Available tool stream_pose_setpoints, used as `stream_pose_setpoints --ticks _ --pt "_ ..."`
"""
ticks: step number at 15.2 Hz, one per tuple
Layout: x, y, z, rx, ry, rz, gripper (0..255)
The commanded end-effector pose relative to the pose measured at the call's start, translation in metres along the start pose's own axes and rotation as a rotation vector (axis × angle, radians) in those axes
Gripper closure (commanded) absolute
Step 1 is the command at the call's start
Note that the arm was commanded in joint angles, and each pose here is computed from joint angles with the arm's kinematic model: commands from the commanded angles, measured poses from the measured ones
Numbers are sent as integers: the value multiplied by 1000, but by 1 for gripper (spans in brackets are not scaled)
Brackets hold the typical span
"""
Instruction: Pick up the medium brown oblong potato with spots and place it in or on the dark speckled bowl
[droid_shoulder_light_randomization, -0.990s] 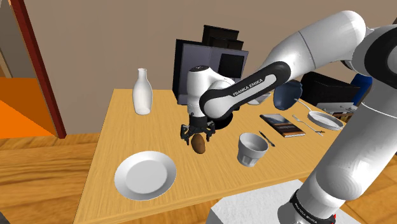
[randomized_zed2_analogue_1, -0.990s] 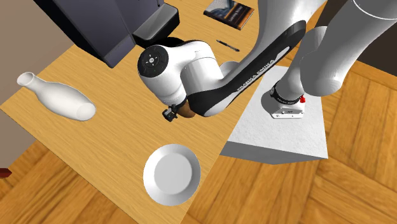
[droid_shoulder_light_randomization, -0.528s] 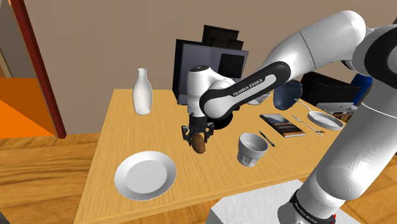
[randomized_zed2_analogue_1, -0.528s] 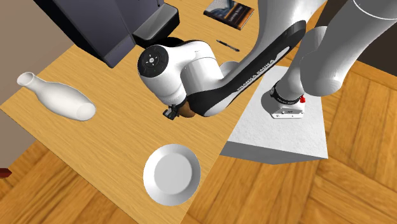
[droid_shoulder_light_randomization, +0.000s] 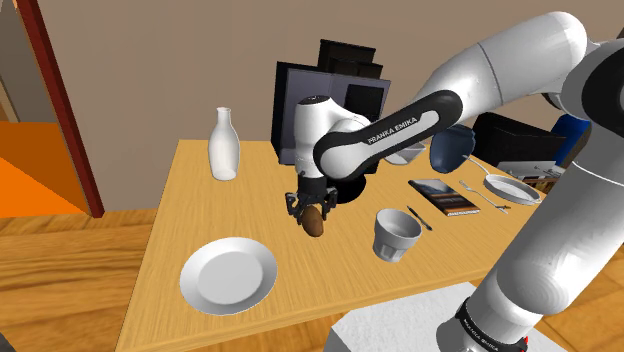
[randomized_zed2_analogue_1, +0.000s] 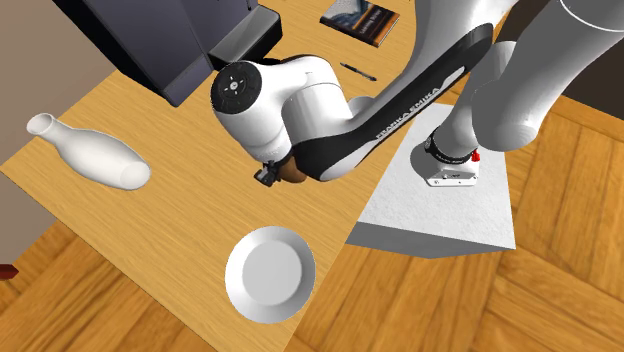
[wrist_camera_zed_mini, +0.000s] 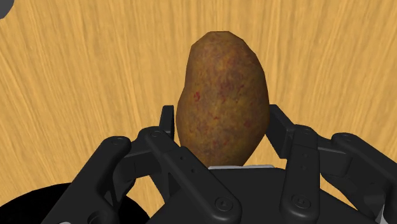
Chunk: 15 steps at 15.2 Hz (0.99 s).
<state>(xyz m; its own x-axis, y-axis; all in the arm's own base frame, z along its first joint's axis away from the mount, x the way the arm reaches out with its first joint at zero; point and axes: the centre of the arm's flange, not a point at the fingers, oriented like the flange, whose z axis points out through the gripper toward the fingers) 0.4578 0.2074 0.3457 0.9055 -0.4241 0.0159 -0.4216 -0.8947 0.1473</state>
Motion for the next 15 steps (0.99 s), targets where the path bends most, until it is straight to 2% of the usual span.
stream_pose_setpoints --ticks 1,15 --pt "0 2 -9 0 0 0 255" --pt "1 13 -83 0 0 0 255"
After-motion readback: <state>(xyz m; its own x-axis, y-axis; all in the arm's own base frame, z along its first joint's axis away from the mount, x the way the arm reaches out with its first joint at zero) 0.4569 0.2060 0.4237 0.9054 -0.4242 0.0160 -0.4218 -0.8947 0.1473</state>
